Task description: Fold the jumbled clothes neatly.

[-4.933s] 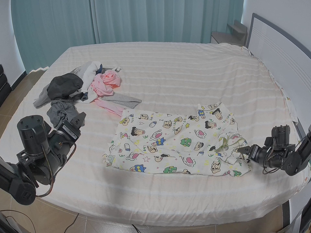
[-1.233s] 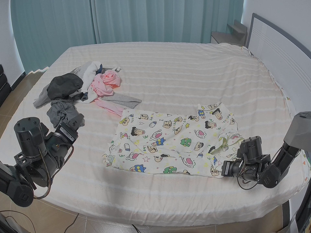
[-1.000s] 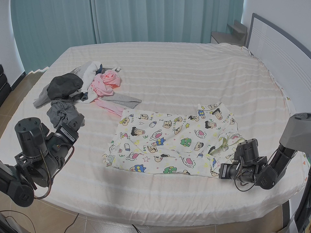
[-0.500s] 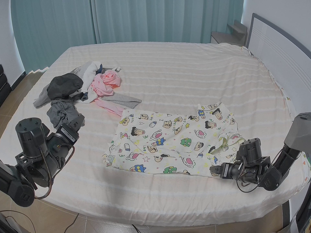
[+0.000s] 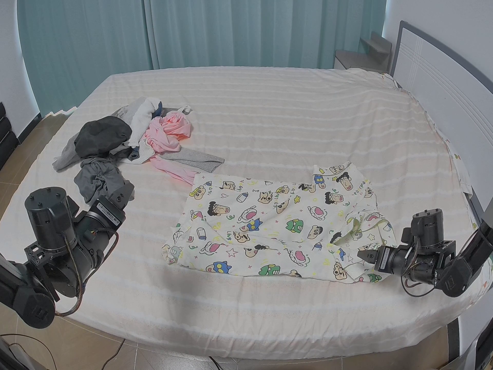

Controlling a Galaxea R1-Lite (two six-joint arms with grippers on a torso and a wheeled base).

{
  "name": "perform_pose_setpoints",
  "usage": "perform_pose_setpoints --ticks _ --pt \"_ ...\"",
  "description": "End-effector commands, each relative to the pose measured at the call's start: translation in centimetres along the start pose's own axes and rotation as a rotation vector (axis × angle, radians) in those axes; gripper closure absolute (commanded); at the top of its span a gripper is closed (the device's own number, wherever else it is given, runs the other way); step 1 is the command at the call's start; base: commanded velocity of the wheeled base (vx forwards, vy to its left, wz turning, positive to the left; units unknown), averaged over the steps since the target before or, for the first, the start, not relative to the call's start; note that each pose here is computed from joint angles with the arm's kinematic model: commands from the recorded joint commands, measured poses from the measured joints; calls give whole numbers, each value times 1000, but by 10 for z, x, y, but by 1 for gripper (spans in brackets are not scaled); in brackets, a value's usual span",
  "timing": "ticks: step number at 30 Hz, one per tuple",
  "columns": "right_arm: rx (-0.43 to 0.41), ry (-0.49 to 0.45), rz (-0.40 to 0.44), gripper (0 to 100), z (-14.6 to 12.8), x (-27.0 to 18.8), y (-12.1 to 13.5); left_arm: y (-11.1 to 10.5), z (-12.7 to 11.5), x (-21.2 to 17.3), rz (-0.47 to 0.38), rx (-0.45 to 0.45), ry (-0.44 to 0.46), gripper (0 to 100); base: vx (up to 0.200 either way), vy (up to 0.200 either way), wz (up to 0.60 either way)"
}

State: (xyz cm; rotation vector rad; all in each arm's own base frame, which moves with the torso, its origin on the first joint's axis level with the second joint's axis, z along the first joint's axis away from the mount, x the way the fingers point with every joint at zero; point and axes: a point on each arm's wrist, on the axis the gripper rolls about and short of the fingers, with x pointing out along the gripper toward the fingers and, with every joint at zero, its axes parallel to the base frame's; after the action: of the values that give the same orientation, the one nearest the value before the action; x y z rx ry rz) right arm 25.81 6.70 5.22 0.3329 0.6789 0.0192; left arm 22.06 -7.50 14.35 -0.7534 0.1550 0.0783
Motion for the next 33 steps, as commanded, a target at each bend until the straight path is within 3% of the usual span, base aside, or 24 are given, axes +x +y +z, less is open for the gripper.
perform_pose_setpoints --ticks 1,11,28,29,33 --pt "41 -26 -15 0 15 6 -17 0 0 0 -1 0 0 0 0 0 0" --pt "103 1 -59 0 23 38 -44 0 0 0 -1 0 0 0 0 0 0" --pt "94 33 -67 0 18 61 -45 1 -2 2 8 4 8 0 0 0 0" --pt "94 33 -67 100 18 61 -45 1 -2 2 8 4 8 0 0 0 0" --pt "92 36 -68 100 17 62 -45 1 -3 2 9 5 9 0 0 0 0"
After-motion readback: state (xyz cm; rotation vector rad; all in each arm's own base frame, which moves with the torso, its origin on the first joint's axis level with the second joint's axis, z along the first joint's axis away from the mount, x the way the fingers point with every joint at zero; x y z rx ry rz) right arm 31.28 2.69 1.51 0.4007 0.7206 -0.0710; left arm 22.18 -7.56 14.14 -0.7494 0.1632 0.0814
